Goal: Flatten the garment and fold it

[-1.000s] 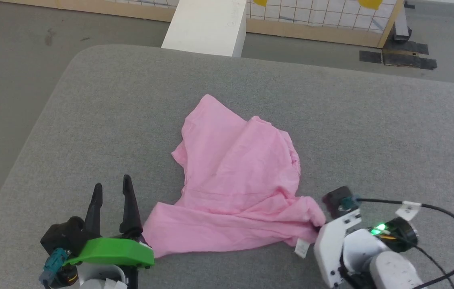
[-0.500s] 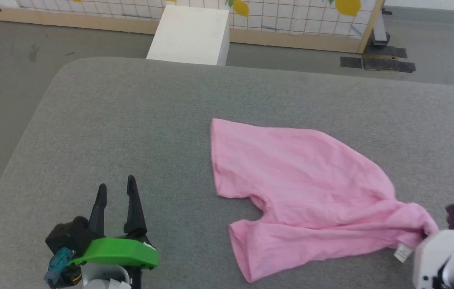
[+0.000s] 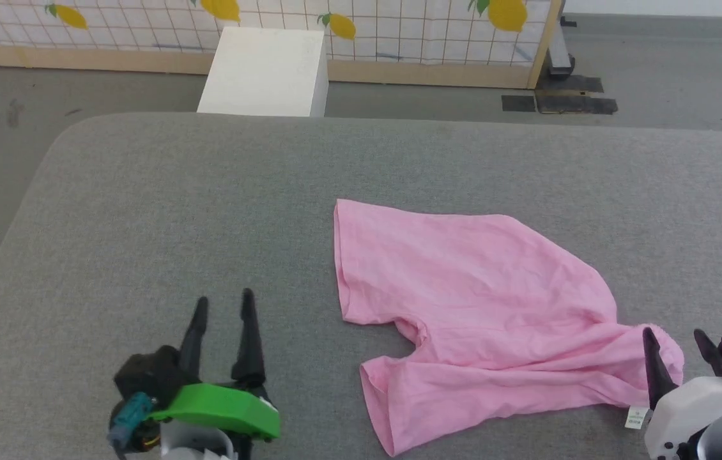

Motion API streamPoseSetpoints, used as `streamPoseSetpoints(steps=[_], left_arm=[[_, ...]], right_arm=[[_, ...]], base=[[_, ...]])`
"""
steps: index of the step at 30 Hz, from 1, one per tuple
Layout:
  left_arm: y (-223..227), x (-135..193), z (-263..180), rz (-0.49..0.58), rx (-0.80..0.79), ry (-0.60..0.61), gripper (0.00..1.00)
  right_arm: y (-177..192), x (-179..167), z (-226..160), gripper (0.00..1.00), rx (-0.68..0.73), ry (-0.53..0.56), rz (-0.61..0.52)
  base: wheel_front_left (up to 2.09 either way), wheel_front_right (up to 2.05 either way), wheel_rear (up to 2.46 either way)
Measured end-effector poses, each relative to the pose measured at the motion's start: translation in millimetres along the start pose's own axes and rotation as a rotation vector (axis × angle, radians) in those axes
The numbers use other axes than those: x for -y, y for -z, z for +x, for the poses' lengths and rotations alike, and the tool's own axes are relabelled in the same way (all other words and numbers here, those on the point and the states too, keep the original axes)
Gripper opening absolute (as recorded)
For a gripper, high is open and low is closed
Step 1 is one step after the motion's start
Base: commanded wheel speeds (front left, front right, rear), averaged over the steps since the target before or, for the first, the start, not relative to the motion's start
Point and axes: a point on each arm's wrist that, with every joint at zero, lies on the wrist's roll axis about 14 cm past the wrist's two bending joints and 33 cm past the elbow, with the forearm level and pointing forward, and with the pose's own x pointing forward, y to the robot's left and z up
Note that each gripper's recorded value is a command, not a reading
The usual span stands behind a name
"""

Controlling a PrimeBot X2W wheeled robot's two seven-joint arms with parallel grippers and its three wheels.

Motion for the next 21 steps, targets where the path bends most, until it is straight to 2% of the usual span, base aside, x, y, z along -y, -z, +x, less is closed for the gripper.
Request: streamPoseSetpoints(steps=[5,10,15,21], left_arm=[[35.4,38.7,-7.6,-0.031,-0.159,0.131,1.00],[83.9,83.6,-31.0,-0.069,-0.465,0.272,1.00],[108.1,106.2,-54.0,-0.084,-0.688,0.341,1.00],[129.3,113.2,-78.8,-0.045,-0.881,0.371,1.00]], right_arm=[[-13.0,4.5,-7.2,1.00,0.116,0.011,0.018],[-8.5,7.1,-13.4,1.00,0.127,0.018,0.034],[-5.4,11.1,-18.1,1.00,0.128,0.030,0.041],[-1.6,14.4,-22.4,1.00,0.121,0.040,0.046]], base=[[0.00,0.00,0.00],[0.00,0.00,0.00],[0.00,0.00,0.00],[0.00,0.00,0.00]])
